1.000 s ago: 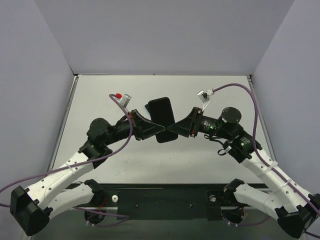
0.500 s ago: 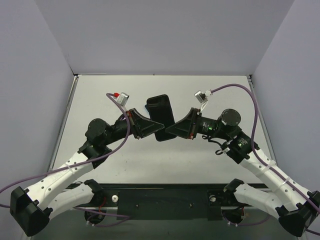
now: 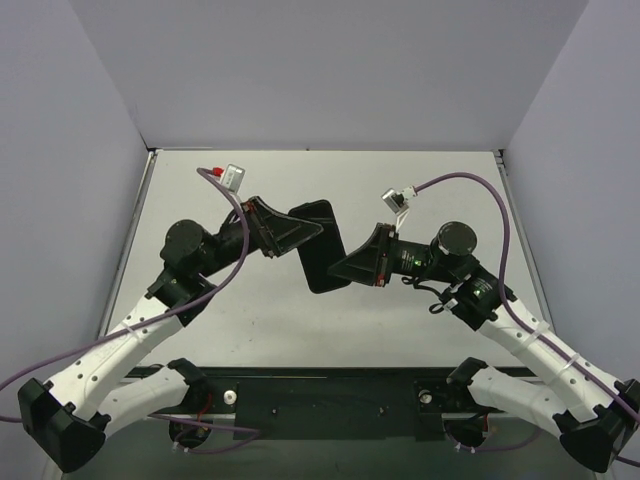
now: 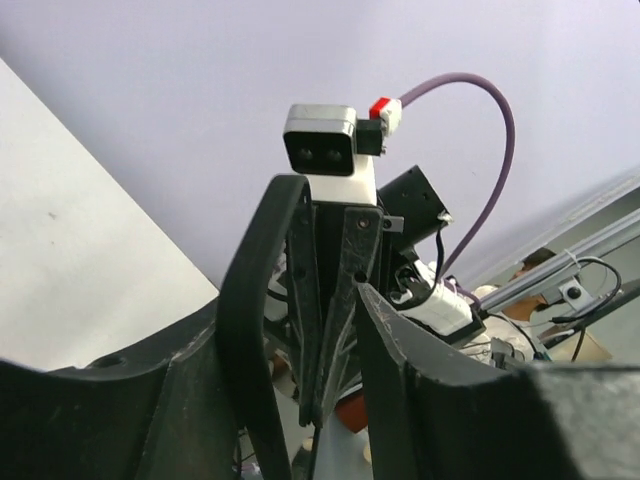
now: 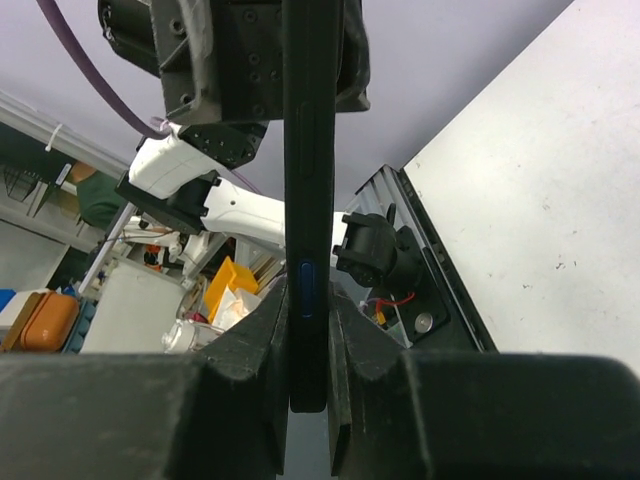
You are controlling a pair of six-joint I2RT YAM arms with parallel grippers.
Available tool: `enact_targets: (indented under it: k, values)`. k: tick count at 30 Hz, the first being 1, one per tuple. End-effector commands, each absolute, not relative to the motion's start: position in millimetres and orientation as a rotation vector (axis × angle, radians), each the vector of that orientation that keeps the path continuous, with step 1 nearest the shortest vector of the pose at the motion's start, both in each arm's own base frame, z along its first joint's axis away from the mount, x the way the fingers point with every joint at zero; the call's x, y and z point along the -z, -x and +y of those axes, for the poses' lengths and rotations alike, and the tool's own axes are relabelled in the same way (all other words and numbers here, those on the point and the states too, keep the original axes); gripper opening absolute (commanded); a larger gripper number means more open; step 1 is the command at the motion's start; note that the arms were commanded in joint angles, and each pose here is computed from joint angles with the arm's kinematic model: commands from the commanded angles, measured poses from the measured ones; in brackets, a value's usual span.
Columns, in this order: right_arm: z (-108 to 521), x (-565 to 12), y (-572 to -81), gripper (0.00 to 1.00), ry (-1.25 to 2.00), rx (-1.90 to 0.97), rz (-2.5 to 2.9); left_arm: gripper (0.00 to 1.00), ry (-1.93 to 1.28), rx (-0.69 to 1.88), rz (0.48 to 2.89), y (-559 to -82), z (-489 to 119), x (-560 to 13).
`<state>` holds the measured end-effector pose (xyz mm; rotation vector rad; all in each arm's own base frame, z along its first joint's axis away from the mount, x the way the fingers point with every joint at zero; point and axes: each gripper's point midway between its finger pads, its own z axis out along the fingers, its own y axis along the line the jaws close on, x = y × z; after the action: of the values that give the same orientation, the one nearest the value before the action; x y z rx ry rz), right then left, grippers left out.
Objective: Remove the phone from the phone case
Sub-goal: Remove the phone case from the phone.
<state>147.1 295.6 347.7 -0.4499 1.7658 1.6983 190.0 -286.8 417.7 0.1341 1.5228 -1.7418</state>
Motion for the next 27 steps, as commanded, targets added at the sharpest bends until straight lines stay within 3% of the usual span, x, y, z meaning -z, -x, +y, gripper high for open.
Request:
enact_targets:
  k: [1,4,5,7,8,11,22,27]
  values:
    - [292.4,-372.5,-133.8,0.00,0.529,-1.727,1.640,0.44,-0.164,1.756,1.418,-192.1,-283.6,-452.6]
    - [295.1,-371.6,-130.2,0.00,0.552,-1.730,1.638,0.27,-0.162,1.768,1.431,-197.4,-288.0,-451.9]
    - [295.9,-371.7,-129.8,0.00,0.572,-1.715,1.632,0.11,-0.170,1.774,1.421,-197.6,-287.6,-453.5]
    - [294.1,-357.8,-131.1,0.04,0.587,-1.659,1.706,0.00,-0.191,1.787,1.418,-199.6,-288.0,-454.1]
    - [292.7,-352.5,-135.9,0.23,0.575,-1.622,1.730,0.00,-0.192,1.793,1.431,-201.6,-288.7,-451.5]
    - [287.6,-346.8,-132.4,0.33,0.610,-1.591,1.748,0.00,-0.234,1.806,1.441,-205.1,-280.8,-448.6]
    - [292.5,-347.3,-119.7,0.25,0.766,-1.628,1.713,0.00,-0.321,1.943,1.420,-195.7,-270.4,-451.9]
    - [298.1,-360.6,-121.7,0.32,0.767,-1.665,1.667,0.00,-0.344,1.943,1.414,-190.6,-269.3,-454.5]
